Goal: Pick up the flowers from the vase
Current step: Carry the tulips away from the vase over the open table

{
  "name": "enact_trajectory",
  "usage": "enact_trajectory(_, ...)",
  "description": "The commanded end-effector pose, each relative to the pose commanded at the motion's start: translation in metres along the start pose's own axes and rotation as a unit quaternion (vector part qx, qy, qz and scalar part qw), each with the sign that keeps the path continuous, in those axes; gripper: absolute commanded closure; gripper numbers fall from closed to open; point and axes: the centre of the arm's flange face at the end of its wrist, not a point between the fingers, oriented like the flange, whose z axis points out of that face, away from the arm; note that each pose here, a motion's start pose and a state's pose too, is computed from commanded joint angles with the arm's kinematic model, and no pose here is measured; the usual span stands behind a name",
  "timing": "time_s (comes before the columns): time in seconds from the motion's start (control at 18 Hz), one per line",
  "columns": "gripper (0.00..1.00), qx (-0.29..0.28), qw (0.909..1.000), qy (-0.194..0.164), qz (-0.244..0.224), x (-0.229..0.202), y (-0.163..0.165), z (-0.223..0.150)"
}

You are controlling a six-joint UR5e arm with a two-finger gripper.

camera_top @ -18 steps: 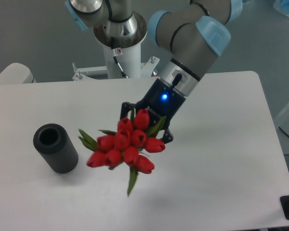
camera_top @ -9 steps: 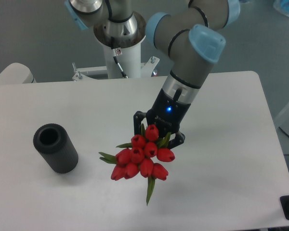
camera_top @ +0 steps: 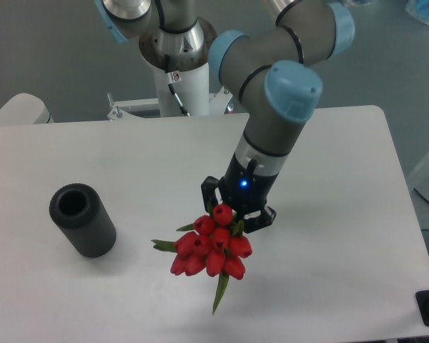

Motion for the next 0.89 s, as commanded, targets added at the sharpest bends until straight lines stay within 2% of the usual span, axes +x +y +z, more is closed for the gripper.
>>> enact_trajectory(0.22,0.90,-0.038,0.9986,-0.007,0.037,-0.009,0.007,0.012)
enact_trajectory(0.33,0.90,-0.069,0.9951,-0.010,0.070,-0.011,0.003,0.018)
enact_trajectory(0.5,0.90,-0.111,0.9876,0.011,0.110,-0.013,-0.002,0.024)
enact_trajectory(0.89,0.90,-0.131,0.9838,0.015,0.121,-0.015,-0.005,0.042)
